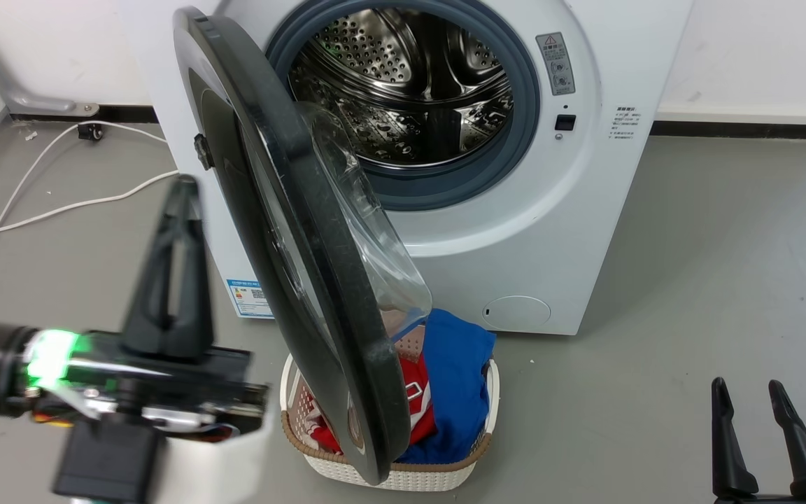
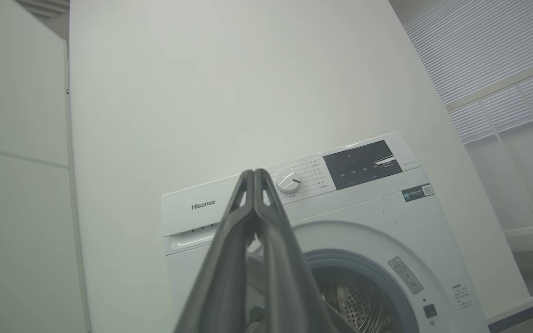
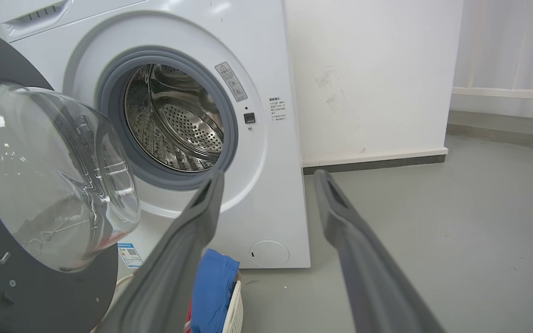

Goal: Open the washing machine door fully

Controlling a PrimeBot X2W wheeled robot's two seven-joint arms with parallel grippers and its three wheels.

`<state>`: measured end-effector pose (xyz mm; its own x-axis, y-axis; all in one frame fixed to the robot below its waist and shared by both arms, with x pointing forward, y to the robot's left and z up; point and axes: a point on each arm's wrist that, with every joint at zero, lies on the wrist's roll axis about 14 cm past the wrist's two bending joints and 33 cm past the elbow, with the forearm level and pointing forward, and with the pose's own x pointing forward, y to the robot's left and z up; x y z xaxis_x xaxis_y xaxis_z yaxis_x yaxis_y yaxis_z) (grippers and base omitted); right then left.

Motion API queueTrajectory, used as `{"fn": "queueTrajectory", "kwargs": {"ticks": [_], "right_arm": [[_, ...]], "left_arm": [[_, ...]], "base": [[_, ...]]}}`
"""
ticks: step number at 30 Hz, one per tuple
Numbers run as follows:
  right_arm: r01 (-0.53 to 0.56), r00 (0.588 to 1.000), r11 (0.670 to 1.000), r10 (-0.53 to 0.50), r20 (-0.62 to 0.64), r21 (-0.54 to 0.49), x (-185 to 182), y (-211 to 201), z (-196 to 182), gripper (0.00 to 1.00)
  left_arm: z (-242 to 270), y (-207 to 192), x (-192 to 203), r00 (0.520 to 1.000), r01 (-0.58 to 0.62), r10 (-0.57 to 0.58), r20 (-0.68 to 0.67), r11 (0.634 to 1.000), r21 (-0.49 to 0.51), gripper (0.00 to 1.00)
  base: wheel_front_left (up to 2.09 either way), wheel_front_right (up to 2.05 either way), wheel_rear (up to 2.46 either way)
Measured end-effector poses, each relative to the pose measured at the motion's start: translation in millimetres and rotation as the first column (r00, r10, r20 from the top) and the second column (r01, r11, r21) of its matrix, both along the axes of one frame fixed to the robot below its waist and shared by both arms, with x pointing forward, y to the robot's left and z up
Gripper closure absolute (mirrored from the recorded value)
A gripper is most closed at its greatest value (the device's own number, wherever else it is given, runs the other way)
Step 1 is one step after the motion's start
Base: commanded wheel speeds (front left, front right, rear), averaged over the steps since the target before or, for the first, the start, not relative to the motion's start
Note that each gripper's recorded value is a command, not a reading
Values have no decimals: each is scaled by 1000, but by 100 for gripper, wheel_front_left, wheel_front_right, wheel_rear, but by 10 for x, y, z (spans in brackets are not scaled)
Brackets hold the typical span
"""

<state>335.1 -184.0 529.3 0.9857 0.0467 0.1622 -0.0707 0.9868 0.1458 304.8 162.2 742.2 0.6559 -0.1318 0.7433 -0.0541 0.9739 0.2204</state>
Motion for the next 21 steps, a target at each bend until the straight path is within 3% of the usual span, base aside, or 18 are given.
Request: {"fn": "queueTrajectory", "kwargs": {"ticks": [9, 21], "right_arm": [[6, 1000, 1000, -5, -16, 5, 7, -18, -48, 0], [18, 999, 1000, -18, -39, 6, 14, -57, -119, 0]], "left_arm": [[18, -735, -125, 966, 256, -257, 5, 964, 72, 100], [-525, -1542, -253, 830, 543, -523, -194, 837, 69, 100]], "base": [[0, 0, 0], [0, 0, 0]]}}
